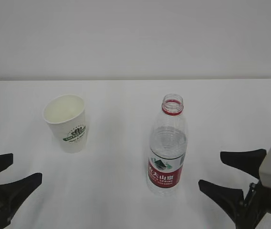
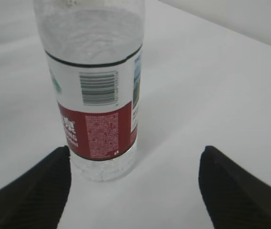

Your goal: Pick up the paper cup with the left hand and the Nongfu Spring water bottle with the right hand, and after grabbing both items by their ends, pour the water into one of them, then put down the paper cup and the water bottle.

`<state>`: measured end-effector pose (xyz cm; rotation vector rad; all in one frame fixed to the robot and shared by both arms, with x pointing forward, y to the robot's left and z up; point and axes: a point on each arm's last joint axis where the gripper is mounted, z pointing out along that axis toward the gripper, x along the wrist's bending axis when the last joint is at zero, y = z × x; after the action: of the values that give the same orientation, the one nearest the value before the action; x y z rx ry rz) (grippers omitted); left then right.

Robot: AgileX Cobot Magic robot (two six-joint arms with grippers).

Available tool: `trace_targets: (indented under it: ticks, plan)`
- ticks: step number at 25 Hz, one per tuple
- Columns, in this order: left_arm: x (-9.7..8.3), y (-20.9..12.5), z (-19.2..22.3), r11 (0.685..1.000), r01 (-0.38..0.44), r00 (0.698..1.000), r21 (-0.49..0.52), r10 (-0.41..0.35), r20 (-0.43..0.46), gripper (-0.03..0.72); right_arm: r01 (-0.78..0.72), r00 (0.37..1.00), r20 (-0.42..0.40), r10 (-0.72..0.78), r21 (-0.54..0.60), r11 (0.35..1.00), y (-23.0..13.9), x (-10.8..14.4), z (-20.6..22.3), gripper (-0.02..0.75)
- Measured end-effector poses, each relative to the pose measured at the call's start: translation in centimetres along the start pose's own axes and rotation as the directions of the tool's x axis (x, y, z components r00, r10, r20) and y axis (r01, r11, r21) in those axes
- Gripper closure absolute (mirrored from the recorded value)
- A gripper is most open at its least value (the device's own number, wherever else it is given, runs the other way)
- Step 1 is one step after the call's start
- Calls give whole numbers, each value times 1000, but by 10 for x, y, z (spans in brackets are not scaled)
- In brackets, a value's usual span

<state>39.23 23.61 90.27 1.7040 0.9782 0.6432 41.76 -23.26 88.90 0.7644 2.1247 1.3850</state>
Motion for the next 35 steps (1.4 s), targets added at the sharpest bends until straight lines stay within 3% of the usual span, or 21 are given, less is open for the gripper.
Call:
trace_targets:
  ticks: [35]
  plan:
    - [0, 0, 0, 1000, 2, 1000, 0, -2, -5, 99, 17, 981, -192, -16, 6, 1000, -10, -9, 34, 108]
